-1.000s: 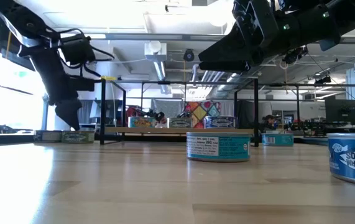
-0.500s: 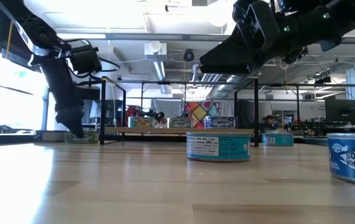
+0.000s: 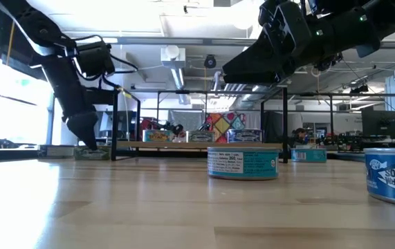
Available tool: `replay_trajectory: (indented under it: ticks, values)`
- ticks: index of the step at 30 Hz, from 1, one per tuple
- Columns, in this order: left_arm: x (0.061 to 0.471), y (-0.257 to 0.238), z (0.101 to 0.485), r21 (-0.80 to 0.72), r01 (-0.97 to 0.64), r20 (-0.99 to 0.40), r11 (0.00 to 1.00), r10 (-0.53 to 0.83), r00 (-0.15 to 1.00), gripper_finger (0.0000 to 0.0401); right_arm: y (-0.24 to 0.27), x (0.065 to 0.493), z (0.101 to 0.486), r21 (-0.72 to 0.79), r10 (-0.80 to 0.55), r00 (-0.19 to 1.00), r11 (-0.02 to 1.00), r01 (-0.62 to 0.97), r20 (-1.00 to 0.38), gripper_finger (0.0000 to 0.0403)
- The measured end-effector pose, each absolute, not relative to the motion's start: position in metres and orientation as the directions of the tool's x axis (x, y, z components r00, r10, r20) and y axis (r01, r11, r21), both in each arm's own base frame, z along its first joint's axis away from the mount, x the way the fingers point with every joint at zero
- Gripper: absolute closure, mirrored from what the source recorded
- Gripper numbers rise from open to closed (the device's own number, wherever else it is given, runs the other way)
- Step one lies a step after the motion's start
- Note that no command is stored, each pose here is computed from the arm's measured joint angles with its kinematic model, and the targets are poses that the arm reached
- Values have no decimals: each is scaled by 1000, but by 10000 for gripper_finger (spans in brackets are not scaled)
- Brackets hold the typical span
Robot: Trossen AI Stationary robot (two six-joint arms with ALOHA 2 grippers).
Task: Stack canned seafood by type on shelf
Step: Put the green tuna can on the shelf aligned with the other green tuna can
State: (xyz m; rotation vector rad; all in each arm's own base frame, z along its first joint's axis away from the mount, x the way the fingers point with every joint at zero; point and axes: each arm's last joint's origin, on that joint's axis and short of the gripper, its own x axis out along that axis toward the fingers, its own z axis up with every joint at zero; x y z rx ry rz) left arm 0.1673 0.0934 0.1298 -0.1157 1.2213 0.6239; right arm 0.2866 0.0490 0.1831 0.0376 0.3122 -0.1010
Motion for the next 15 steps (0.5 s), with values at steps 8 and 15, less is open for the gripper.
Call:
replay_trajectory:
  ticks: [8, 15]
  values:
    - [178, 67, 130, 156, -586, -906, 795, 352, 236, 381, 49, 287, 183, 35, -93, 947, 993, 109, -308, 193]
    - [184, 30, 135, -2, -581, -922, 814, 224, 317, 382, 49, 287, 183, 41, -82, 947, 994, 100, -309, 193]
